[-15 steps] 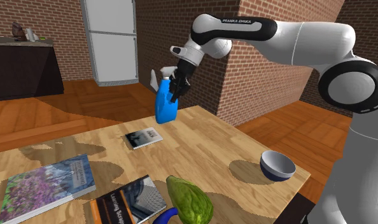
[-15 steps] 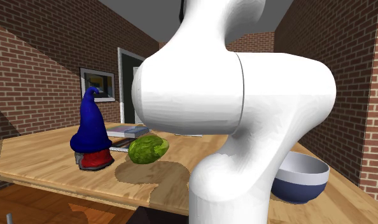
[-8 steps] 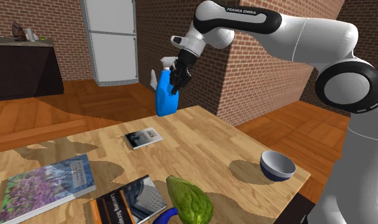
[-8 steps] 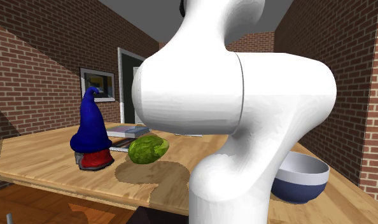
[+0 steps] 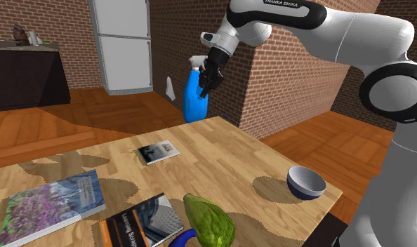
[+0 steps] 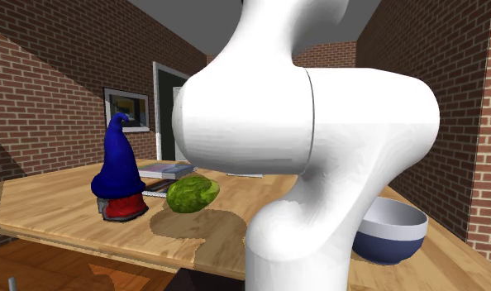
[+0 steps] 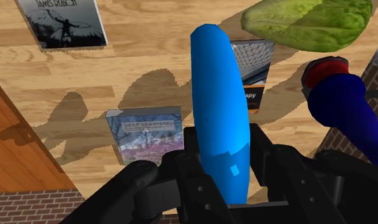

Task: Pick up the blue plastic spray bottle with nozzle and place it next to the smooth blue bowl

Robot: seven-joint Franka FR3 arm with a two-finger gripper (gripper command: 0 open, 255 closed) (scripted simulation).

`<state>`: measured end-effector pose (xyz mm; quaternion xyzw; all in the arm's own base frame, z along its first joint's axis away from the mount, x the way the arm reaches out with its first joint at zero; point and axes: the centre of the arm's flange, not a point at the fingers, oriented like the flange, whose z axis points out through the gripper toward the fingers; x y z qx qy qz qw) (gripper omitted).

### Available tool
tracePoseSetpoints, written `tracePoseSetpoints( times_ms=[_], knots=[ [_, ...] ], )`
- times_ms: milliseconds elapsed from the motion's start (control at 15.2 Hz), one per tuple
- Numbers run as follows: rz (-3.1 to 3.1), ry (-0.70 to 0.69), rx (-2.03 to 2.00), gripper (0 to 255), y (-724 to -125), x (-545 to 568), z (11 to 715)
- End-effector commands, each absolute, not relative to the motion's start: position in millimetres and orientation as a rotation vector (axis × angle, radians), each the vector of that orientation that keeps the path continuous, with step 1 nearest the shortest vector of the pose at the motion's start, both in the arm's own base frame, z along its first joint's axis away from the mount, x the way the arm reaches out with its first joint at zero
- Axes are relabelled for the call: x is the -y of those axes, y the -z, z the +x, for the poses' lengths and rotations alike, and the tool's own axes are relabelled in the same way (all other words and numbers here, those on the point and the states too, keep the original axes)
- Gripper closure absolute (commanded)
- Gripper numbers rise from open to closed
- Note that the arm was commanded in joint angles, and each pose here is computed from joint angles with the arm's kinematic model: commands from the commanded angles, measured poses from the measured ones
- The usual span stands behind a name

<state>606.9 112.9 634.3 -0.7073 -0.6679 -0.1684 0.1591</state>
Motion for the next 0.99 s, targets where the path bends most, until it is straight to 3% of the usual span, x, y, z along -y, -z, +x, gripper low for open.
tracePoseSetpoints(
  times_ms=[0,924],
  knots=[
    [-2.021,0.482,1.91,255,-633,-92,595],
    [-2.021,0.482,1.91,255,-634,69,505]
  ],
)
